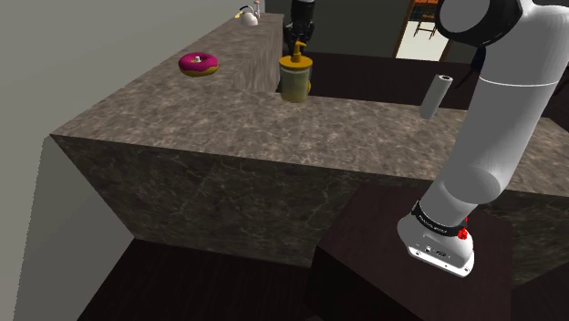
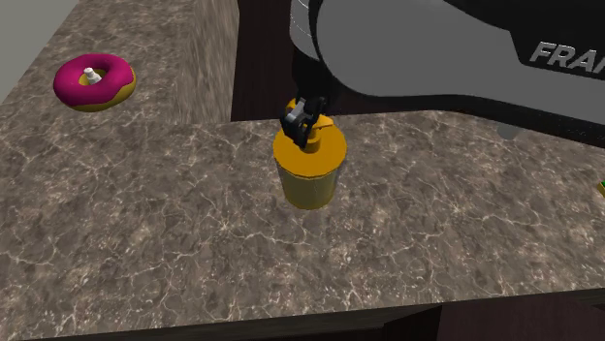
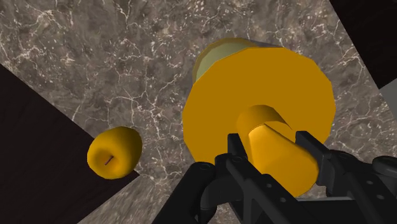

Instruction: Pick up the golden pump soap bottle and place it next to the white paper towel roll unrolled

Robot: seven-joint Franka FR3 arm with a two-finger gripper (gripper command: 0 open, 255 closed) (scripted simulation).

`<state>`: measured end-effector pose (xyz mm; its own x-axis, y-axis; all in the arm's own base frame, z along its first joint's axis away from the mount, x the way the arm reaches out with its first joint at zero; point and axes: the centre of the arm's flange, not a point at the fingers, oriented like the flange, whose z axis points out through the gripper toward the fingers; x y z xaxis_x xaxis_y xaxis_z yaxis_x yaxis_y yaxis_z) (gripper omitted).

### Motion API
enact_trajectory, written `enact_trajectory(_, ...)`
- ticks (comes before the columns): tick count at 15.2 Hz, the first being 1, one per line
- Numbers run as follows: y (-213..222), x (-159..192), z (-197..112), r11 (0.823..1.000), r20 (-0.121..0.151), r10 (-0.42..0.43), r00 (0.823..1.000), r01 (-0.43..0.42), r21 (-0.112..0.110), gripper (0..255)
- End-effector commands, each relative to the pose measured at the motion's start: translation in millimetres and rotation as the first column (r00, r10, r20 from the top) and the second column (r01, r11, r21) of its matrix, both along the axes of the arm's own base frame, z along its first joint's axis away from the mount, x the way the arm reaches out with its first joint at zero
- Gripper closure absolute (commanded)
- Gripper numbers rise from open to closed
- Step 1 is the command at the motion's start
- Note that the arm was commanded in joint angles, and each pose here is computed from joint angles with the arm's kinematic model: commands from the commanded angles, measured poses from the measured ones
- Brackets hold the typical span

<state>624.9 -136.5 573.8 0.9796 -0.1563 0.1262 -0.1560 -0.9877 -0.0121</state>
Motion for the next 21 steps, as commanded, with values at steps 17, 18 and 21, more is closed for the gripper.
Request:
enact_trajectory(17,0,0,95,1.000,0.000,0.000,1.000,0.000,0.000,255)
enact_trajectory(18,0,0,100,1.000,0.000,0.000,1.000,0.000,0.000,255)
enact_trajectory(21,0,0,114,1.000,0.000,0.000,1.000,0.000,0.000,255)
